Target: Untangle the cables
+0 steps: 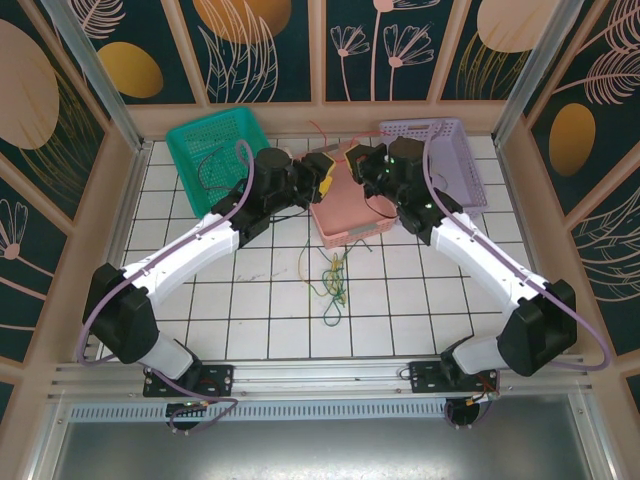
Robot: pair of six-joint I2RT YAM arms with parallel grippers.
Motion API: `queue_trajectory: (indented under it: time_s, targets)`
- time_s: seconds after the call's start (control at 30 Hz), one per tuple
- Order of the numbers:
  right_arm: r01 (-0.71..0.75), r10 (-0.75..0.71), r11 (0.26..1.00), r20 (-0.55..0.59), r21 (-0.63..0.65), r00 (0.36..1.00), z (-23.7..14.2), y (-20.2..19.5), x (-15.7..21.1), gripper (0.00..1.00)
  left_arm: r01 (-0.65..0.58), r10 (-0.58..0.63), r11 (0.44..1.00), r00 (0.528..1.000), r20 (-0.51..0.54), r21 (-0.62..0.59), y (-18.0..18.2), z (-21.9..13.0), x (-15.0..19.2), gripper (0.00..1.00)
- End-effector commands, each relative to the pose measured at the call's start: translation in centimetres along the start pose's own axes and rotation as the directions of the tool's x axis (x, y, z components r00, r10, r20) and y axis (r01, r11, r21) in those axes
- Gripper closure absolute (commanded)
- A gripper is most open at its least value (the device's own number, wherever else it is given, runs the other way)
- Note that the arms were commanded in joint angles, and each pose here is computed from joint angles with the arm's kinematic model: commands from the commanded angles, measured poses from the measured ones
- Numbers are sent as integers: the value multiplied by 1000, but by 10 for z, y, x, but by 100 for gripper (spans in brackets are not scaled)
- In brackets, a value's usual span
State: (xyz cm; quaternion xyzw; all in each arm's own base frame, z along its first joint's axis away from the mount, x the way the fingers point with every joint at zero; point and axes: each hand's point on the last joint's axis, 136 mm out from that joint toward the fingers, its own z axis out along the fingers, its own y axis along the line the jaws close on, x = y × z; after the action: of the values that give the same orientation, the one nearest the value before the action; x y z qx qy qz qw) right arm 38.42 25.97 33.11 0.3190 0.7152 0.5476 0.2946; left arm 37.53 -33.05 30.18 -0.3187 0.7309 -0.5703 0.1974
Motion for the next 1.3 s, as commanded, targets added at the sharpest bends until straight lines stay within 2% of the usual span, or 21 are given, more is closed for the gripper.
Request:
queue_trajectory:
  time_s: [0.0, 0.13, 0.33, 0.63, 0.87, 1.0, 1.13, 1.27]
  targets:
    - [-42, 42, 999, -22, 4, 999, 4, 4, 8, 100, -11, 13, 998, 1000, -20, 61, -17, 2, 6, 56]
    - [-43, 44, 999, -24, 27, 999, 5, -2, 11, 100, -13, 13, 996, 1000, 1, 86, -24, -3, 7, 56]
    - [-68, 69, 996, -10, 50, 998, 3, -13, 9, 100, -17, 9, 997, 995, 100, 78, -28, -27, -3, 50]
    - [-102, 104, 992, -27, 71, 994, 7, -22, 12, 100, 12, -18, 997, 996, 83, 74, -17, -28, -1, 48]
    - [-132, 137, 988, -67, 78, 988, 13, -20, 23, 100, 6, -9, 998, 999, 51, 59, -12, -10, 2, 51]
    - [-141, 147, 986, -72, 87, 987, 14, -24, 27, 100, -10, 6, 998, 998, 55, 63, -13, -5, 1, 68]
    - [-158, 165, 984, -90, 84, 982, 15, -23, 30, 100, -8, 6, 999, 999, 53, 52, -7, -1, 1, 79]
    - [-168, 180, 980, -114, 108, 977, 15, -28, 37, 100, -22, 18, 998, 997, 69, 54, -7, 1, -3, 97]
